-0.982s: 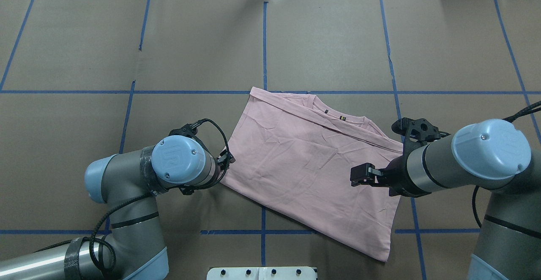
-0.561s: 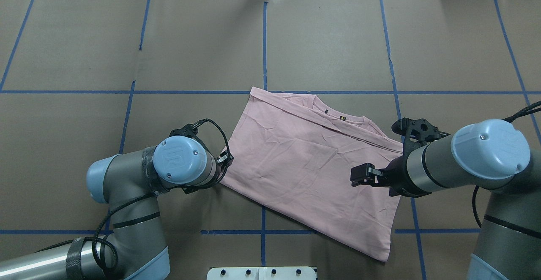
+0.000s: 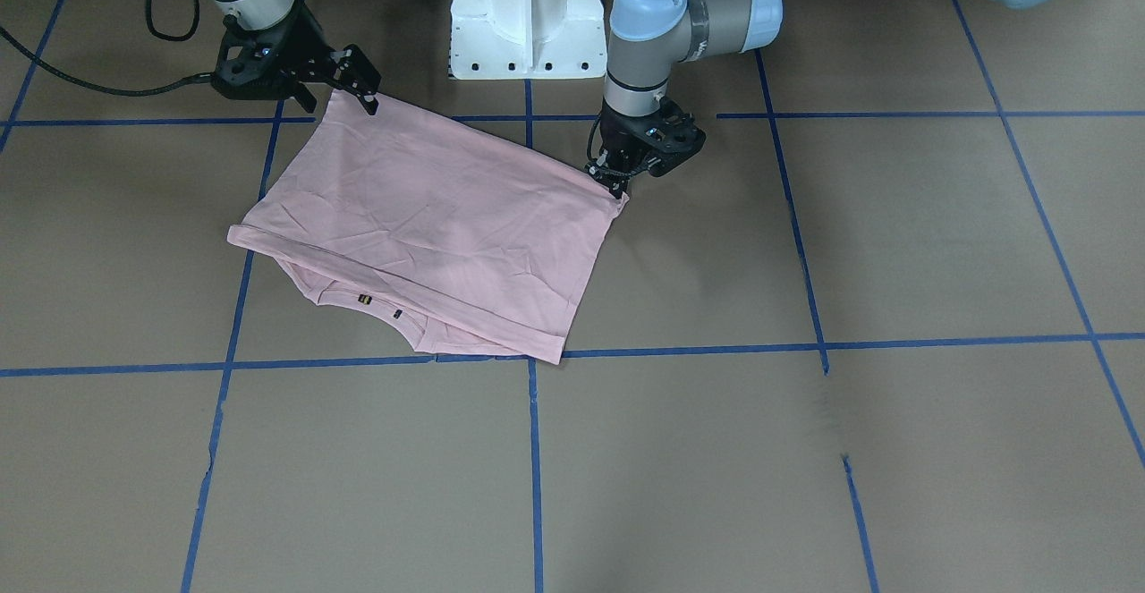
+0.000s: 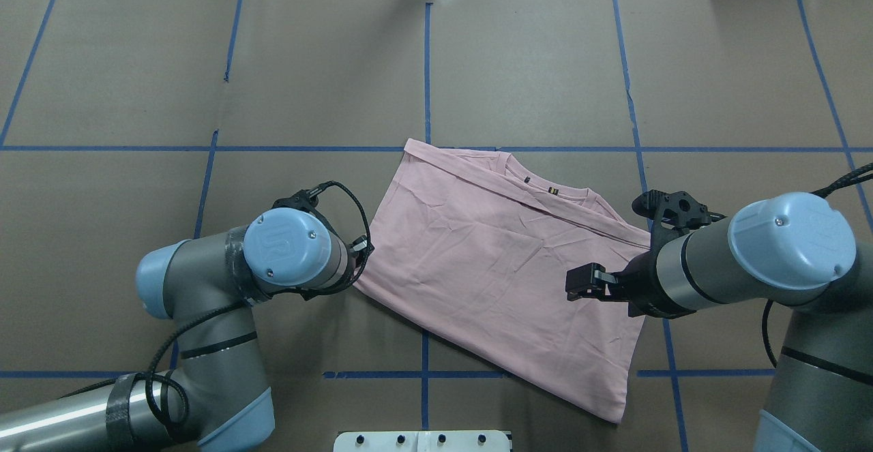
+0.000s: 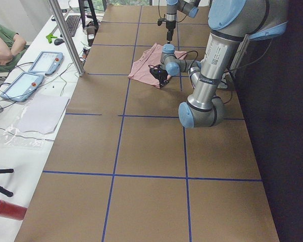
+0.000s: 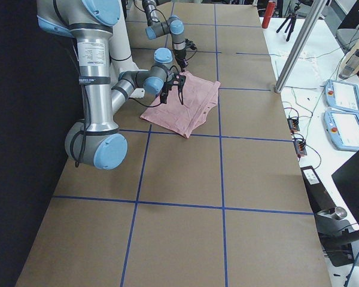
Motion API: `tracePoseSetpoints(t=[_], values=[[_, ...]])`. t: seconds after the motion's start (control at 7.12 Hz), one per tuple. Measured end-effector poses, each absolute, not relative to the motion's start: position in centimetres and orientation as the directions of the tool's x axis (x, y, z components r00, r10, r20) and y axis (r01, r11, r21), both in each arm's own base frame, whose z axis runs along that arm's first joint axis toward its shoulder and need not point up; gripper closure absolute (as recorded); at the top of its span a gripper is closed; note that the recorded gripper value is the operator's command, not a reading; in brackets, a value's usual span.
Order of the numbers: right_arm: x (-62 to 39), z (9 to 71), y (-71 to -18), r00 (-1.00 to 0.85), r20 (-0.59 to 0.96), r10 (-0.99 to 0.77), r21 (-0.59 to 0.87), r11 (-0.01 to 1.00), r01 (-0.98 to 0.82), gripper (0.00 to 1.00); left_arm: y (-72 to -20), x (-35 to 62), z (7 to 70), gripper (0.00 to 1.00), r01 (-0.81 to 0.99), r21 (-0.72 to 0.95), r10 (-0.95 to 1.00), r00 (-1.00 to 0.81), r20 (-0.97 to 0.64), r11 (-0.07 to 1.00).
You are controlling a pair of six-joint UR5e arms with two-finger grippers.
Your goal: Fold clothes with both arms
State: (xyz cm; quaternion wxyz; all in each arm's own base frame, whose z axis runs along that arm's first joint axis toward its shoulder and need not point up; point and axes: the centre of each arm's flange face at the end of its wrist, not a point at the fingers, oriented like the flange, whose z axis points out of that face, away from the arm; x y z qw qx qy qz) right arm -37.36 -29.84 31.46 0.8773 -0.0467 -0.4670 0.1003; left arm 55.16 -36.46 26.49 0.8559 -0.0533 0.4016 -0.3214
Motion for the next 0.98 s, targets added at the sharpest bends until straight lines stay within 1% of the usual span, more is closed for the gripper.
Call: tracePoseSetpoints(t=[0.28, 0.56, 0.84, 0.98], values=[[-37.3, 31.4, -29.9, 0.542, 0.811, 0.22, -0.174, 0.975, -0.136, 0.0, -42.9, 51.7, 27.5, 1.0, 0.546, -0.276, -0.563, 0.476, -0.676, 0.791], [-37.0, 31.4, -30.3, 0.541, 0.81, 0.225, -0.173, 0.974, -0.147, 0.0, -51.4, 50.6, 29.0, 1.0, 0.587, -0.206, -0.538, 0.471, -0.699, 0.783], [-36.8, 31.5, -30.8, 0.54, 0.809, 0.233, -0.172, 0.972, -0.16, 0.0, -59.1, 51.3, 27.7, 1.0, 0.602, -0.142, -0.489, 0.464, -0.738, 0.786], [-36.7, 31.6, -30.9, 0.54, 0.808, 0.235, -0.172, 0.971, -0.165, 0.0, -62.2, 51.6, 26.7, 1.0, 0.606, -0.1, -0.45, 0.459, -0.766, 0.789]])
